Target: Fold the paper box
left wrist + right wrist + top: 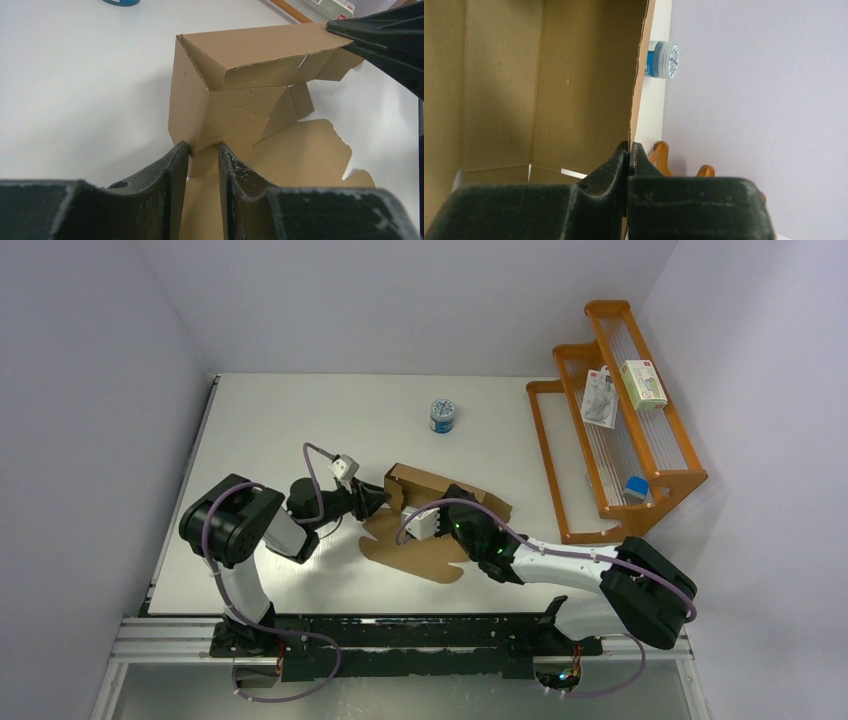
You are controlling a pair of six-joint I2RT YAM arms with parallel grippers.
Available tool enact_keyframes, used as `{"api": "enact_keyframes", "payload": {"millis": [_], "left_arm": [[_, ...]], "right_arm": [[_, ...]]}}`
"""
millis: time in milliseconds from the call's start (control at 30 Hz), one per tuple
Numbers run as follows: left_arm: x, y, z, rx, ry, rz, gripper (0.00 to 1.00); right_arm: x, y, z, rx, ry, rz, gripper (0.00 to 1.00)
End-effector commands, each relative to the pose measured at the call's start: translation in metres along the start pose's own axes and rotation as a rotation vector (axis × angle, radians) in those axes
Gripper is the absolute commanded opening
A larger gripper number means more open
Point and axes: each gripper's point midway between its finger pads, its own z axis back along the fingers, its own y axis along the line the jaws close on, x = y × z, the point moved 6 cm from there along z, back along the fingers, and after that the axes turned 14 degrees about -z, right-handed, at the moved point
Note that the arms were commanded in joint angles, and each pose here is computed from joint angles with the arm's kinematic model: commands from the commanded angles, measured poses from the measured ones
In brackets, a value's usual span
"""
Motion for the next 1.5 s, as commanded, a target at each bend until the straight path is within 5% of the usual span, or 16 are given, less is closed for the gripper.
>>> {"api": "enact_keyframes", "payload": {"millis": [0,867,1133,1467], "left_arm": [[0.007,0.0,-0.001,0.022,-0.067,-0.058,0.34],[0.015,0.003,0.025,0.121,-0.124,-0.068,0.47],[0.014,-0.003,0.046,0.186,-0.15,0.049,0.39],[0.027,0.0,0.048,0.222,-0.134,0.04,0.44]], "right_arm": [[0.011,-0.002,0.007,-0.071,-0.04,0.047,0.0],[0.01,0.02,0.011,0.015,0.037,0.2,0.0],[0.017,0.011,0.011,0.02,0.018,0.206,0.0],[0.018,0.003,0.018,-0.028,-0.004,0.223,0.0]]}}
